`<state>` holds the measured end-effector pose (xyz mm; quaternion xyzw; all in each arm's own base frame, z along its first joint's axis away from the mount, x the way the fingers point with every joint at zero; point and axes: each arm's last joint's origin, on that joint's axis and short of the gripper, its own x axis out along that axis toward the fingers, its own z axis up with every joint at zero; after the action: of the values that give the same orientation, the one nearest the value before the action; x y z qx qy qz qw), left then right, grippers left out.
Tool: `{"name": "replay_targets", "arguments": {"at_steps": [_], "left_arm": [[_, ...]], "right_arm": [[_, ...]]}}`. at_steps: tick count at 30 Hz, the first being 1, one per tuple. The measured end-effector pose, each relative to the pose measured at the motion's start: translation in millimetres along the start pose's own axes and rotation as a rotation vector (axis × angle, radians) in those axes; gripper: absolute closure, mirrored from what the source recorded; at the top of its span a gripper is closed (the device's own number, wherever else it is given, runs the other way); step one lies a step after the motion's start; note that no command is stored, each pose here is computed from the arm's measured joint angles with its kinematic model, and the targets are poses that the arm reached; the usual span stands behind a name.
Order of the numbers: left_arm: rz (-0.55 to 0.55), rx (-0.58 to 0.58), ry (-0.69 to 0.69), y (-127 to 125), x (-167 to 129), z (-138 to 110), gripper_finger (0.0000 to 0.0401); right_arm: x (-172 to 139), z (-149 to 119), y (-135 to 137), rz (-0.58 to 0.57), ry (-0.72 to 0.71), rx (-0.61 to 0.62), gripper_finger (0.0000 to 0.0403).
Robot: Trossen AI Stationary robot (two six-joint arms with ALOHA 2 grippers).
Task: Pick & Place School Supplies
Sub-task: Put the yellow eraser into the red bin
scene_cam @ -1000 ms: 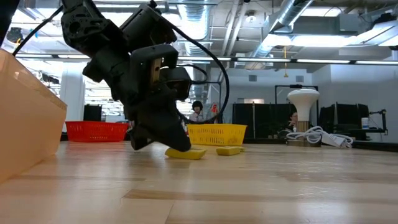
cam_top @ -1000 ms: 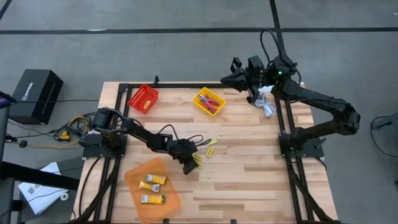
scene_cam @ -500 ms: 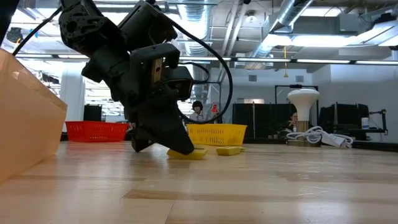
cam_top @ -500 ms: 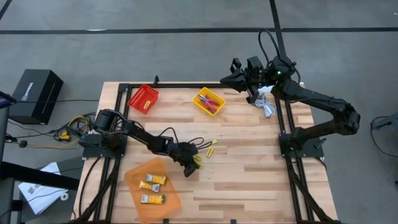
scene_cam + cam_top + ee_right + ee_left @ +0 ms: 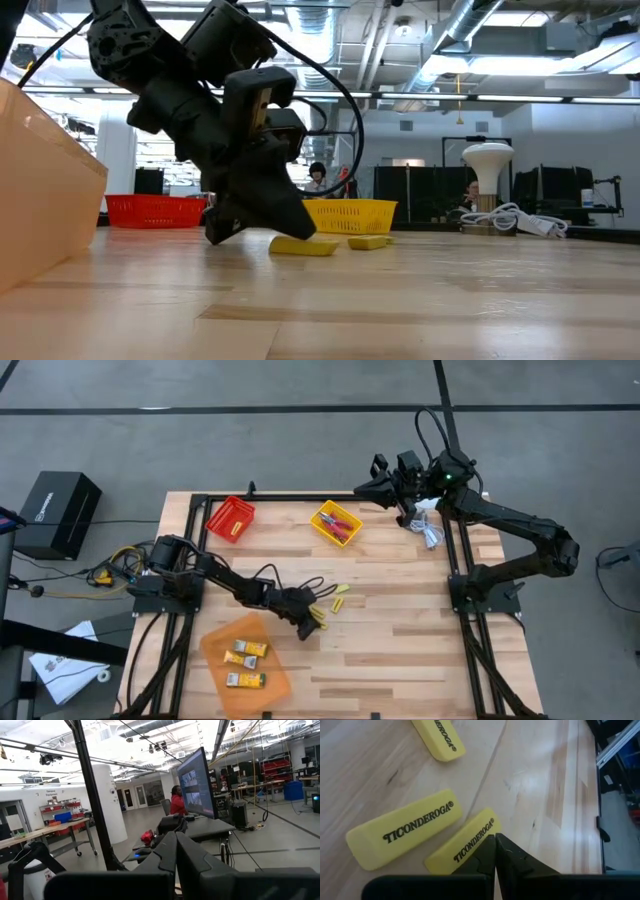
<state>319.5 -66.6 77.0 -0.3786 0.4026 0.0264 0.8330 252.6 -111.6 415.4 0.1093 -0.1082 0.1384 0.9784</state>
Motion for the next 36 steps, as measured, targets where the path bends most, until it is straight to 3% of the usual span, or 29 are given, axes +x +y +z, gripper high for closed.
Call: {"name": "replay_targets", "arguments": {"at_steps": [28, 36], "left_arm": [[-0.028, -0.131, 0.040, 3.4, -0.5, 3.2, 0.0401], [0.065, 0.071, -0.114, -8.1, -48.5, 26.2, 0.0401]], "right_arm": [[0.0, -1.5, -0.2, 0.009, 0.017, 0.013, 0.0403], [0.0, -1.5, -0.2, 0.008, 0.017, 0.010, 0.0403]]}}
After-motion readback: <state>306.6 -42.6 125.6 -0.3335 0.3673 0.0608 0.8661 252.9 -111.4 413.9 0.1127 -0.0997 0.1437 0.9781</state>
